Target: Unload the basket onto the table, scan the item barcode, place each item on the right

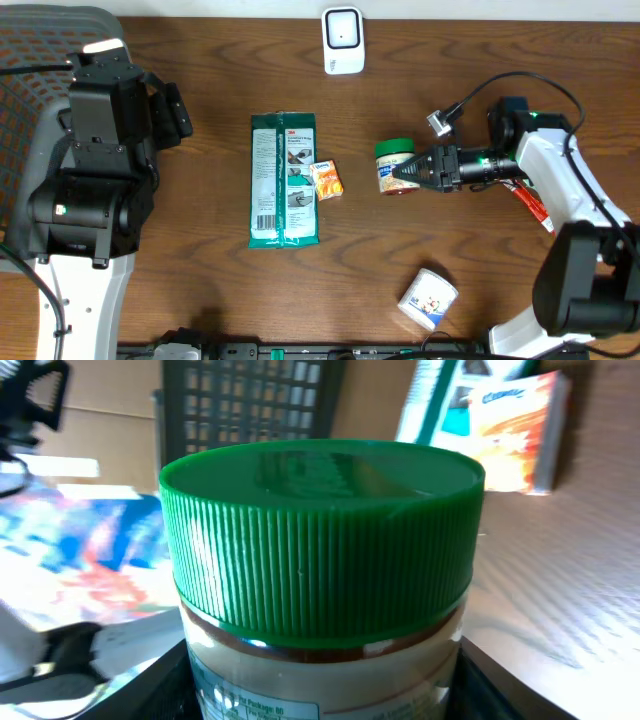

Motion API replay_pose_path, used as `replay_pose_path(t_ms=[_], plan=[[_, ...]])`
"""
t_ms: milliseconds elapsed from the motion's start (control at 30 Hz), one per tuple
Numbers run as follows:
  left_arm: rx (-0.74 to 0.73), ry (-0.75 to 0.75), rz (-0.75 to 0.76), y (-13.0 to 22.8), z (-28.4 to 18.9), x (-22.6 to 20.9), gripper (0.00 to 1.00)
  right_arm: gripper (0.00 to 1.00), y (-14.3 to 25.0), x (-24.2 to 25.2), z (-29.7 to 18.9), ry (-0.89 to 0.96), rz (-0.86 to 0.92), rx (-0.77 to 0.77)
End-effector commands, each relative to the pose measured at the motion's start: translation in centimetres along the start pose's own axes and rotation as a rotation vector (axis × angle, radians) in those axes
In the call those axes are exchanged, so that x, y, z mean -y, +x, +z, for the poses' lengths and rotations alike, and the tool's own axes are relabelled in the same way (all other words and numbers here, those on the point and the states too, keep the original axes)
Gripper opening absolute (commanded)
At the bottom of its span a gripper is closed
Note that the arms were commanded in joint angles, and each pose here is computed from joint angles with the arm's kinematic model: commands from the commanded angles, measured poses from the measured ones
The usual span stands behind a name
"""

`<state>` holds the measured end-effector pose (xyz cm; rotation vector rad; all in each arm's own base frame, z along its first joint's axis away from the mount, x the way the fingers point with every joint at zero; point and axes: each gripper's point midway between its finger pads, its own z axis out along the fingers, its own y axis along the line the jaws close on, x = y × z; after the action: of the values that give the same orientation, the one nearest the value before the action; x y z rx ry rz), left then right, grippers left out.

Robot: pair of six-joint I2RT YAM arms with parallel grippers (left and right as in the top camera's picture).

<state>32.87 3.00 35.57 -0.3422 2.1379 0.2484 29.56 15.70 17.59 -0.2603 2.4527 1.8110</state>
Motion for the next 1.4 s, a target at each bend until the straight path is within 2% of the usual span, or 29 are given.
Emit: replay_pose_path(t_ms=[0,167,400,567,733,833,1033,1233,1367], plan=[[0.008,-0.014,-0.012,-0.3,-0.1,-0.3,0.92,0.01,-1.1,-2.7,-0.3,-0.166,-0.072,0.072],[0.008,-0.014,-0.013,-0.3,-0.1,-0.3,0.92,0.01,-1.7,-4.7,-0.9,-0.275,-0.056,0.120],[0.008,-0.014,-0.012,-0.3,-0.1,-0.3,0.92,0.01,-1.9,-5.3,-1.2,-0.278,0.026,0.114],[0.008,-0.014,-0.012,-0.3,-0.1,-0.3,0.92,0.01,-1.9,-6.0,-1.6,-0.274,0.011,0.120],[0.008,-0.014,-0.012,-0.3,-0.1,-0.3,0.92,0.01,-1.3,-4.6,-1.1,-0.192,0.008,0.088],[0.008,-0.014,-0.013,-0.3,-0.1,-0.3,0.92,0.01,-1.5,-6.1,-1.4,-0.280,0.041,0.110],[0.008,-0.014,-0.013,-0.3,-0.1,-0.3,0.92,0.01,-1.4,-6.5,-1.5,-0.282,0.100,0.104],[0.008,-0.014,-0.013,-0.3,-0.1,-0.3,0.92,0.01,-2.0,-6.0,-2.2,-0.273,0.067,0.132],[0.008,-0.014,-0.012,-0.3,-0.1,-0.3,0.92,0.01,-2.5,-5.8,-2.3,-0.279,0.154,0.124]])
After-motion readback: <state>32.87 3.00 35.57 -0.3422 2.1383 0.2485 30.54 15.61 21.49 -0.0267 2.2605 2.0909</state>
